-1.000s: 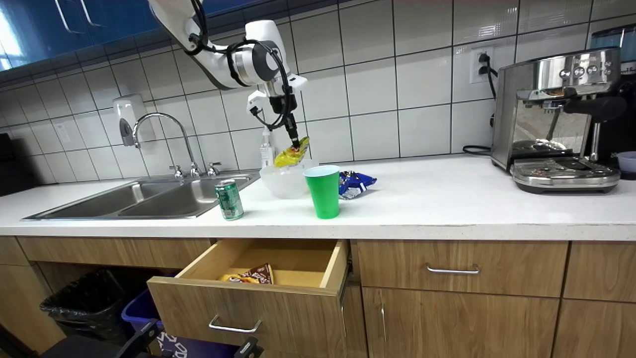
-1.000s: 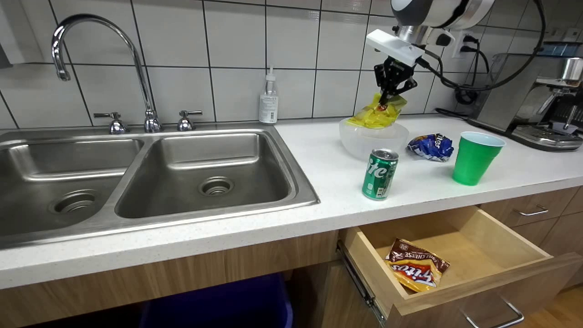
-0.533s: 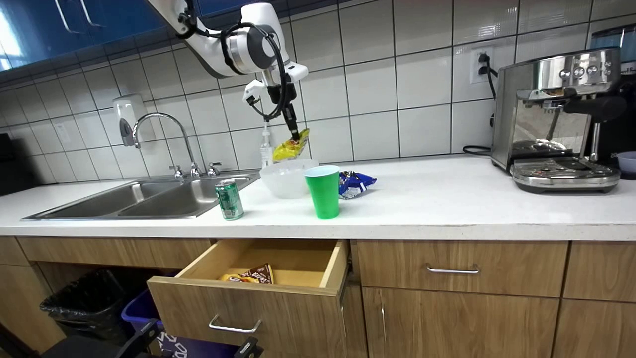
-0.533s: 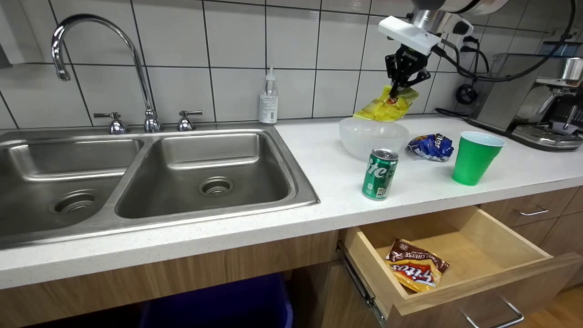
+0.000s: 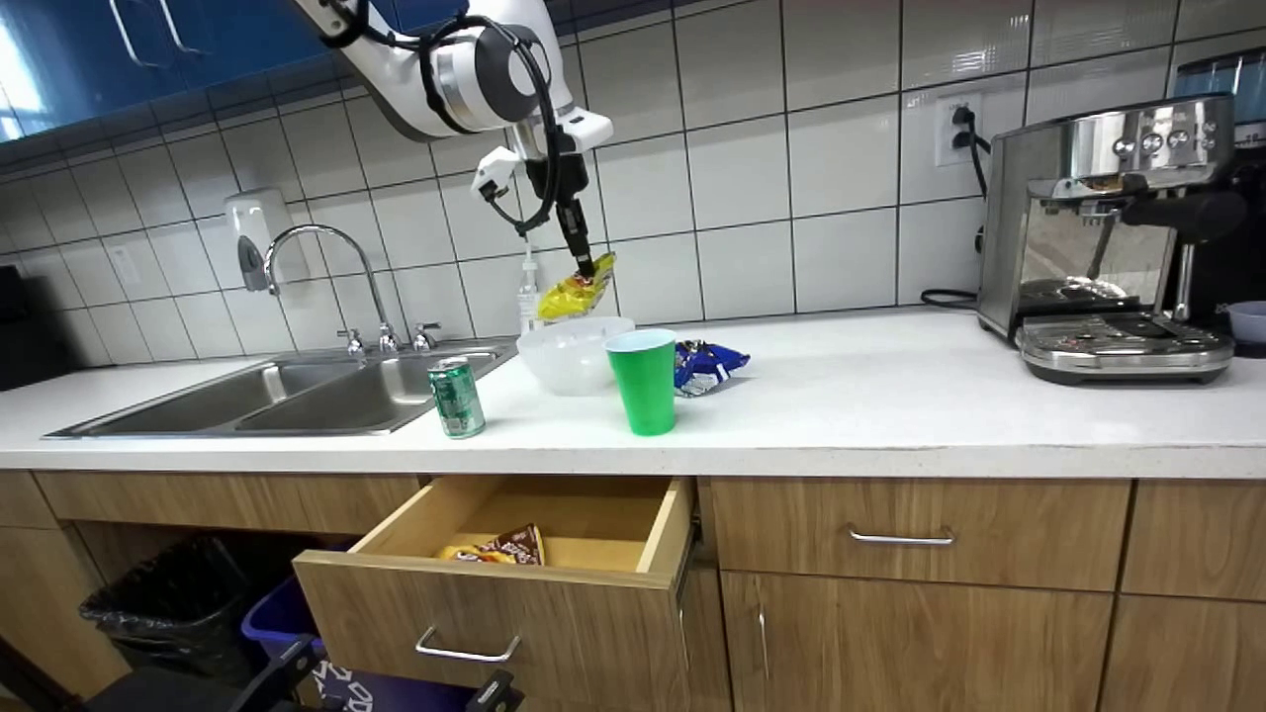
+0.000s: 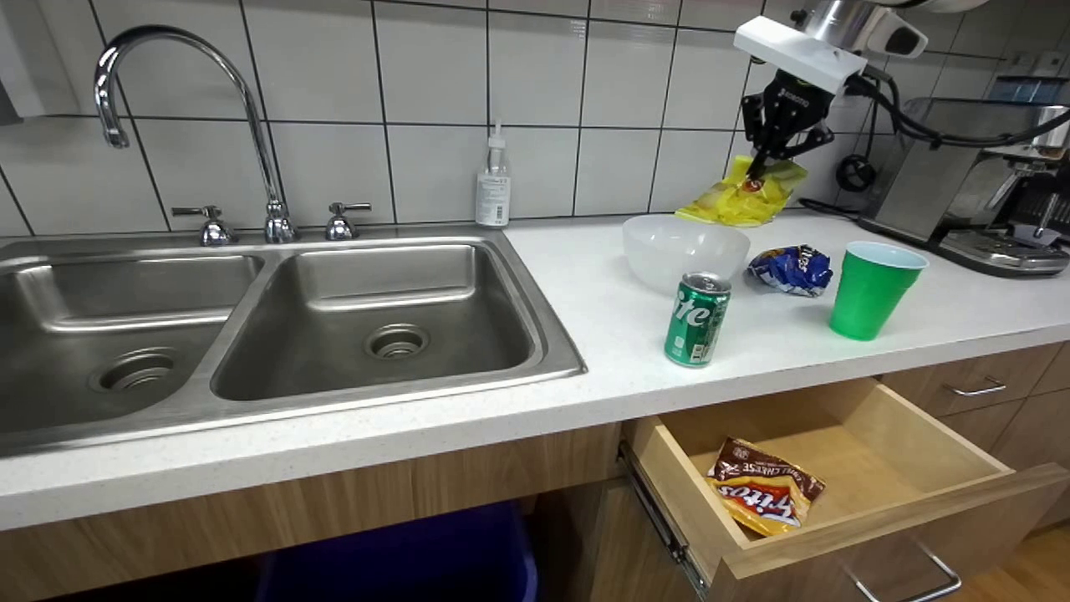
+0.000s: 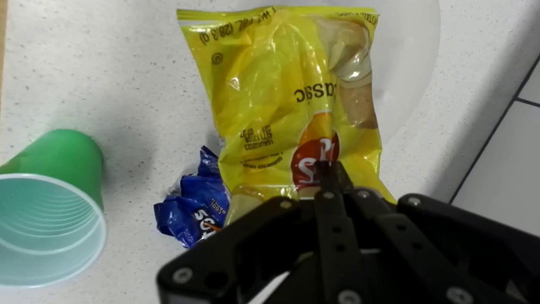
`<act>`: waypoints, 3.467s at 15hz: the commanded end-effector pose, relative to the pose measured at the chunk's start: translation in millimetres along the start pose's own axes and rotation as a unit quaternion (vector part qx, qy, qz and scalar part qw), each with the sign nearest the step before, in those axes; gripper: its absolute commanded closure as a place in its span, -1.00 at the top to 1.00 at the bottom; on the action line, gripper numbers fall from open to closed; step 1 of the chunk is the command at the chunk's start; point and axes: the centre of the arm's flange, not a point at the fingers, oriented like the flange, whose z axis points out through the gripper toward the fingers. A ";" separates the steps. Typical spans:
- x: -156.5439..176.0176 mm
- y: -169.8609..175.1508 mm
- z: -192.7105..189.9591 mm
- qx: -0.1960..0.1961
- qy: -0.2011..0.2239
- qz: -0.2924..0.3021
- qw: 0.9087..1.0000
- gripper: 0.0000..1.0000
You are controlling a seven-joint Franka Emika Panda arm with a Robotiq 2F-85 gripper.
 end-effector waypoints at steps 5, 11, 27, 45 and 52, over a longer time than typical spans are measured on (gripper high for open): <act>-18.9 58.2 -30.2 0.004 0.002 -0.019 1.000 -1.00; -38.5 90.7 -28.0 -0.010 -0.001 -0.039 0.999 -1.00; -77.9 150.6 -10.5 -0.060 -0.033 -0.081 0.994 -1.00; -96.8 200.2 11.4 -0.109 -0.034 -0.077 0.990 -1.00; -108.6 207.6 23.4 -0.128 -0.040 -0.094 0.987 -1.00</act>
